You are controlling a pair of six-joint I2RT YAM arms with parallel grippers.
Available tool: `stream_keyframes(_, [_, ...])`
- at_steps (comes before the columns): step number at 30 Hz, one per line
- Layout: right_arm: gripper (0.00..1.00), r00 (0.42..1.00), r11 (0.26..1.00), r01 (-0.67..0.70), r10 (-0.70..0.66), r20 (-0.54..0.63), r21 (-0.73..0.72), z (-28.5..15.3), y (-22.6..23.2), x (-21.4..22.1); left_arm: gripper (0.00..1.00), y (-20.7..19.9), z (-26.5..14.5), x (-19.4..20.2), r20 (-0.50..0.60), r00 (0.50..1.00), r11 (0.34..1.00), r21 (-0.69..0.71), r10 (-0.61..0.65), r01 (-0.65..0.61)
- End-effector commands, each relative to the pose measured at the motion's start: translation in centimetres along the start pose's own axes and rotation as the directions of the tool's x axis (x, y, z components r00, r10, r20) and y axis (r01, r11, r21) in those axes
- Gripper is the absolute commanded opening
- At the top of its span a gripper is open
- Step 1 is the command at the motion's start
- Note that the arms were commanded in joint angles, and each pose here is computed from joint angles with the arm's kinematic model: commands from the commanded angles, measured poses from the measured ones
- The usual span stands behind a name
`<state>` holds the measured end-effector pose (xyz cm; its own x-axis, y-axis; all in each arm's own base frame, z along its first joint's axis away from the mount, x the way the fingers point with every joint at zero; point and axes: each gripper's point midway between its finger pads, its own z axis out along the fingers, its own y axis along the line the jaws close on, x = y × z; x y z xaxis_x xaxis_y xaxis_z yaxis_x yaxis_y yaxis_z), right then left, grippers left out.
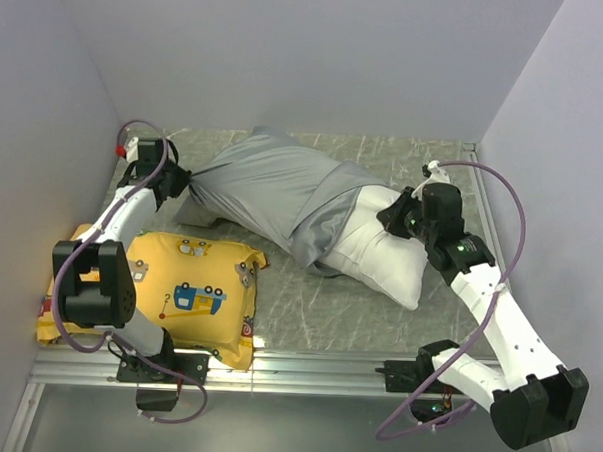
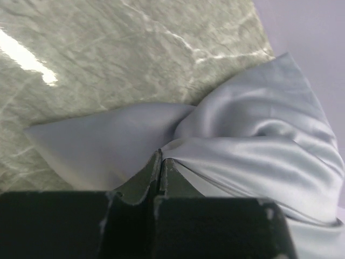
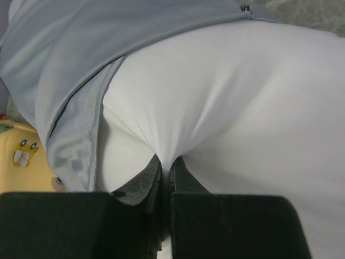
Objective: Remove the pillowcase from the pillow
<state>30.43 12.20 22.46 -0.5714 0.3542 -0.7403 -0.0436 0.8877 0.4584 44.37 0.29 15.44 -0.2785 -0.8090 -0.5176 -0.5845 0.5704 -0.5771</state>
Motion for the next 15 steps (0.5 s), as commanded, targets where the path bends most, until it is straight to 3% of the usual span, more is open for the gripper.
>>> stream_keyframes(1, [0.0,0.987,0.992,-0.015,-0.005,0.159,0.125,-0.5,-3.1,-3.6,0.0,-0.7,-0.6,-5.6,0.182,0.982,0.997,0.067,-0.052,0.04])
stream_keyframes(5, [0.0,0.994,0.997,-0.001,-0.007,0.11,0.077,0.9,-2.4,-1.0,0.04,-2.9,-1.8,-4.1,0.142,0.99,0.989,0.151,-0.022,0.0])
stream_keyframes(8, [0.0,0.998,0.999,0.026,-0.027,0.05,0.028,1.9,-0.3,2.7,0.31,-4.6,-3.7,-4.8,0.19,0.982,0.984,0.173,0.014,-0.048])
stream_keyframes(9, [0.0,0.999,0.998,0.04,-0.04,0.015,0.039,2.6,-0.4,4.7,0.5,-5.6,-4.7,-5.2,0.212,0.977,0.98,0.186,0.03,-0.071])
stream_keyframes(11, [0.0,0.999,0.998,0.04,-0.041,-0.028,-0.041,3.3,2.0,7.5,0.64,-6.3,-6.6,-6.8,0.278,0.96,0.978,0.185,0.038,-0.092])
stream_keyframes(12, [0.0,0.994,0.998,0.036,-0.041,-0.103,-0.05,4.2,1.6,10.6,0.66,-8.3,-8.0,-6.3,0.296,0.952,0.966,0.215,0.078,-0.146])
stream_keyframes(14, [0.0,0.99,0.992,0.002,-0.02,-0.14,-0.124,4.7,3.5,13.6,0.71,-9.7,-9.9,-6.8,0.349,0.931,0.956,0.219,0.109,-0.195])
stream_keyframes(15, [0.0,0.982,0.996,0.008,-0.024,-0.186,-0.091,5.3,2.3,16.3,0.72,-11.8,-11.3,-6.3,0.367,0.916,0.931,0.25,0.163,-0.266])
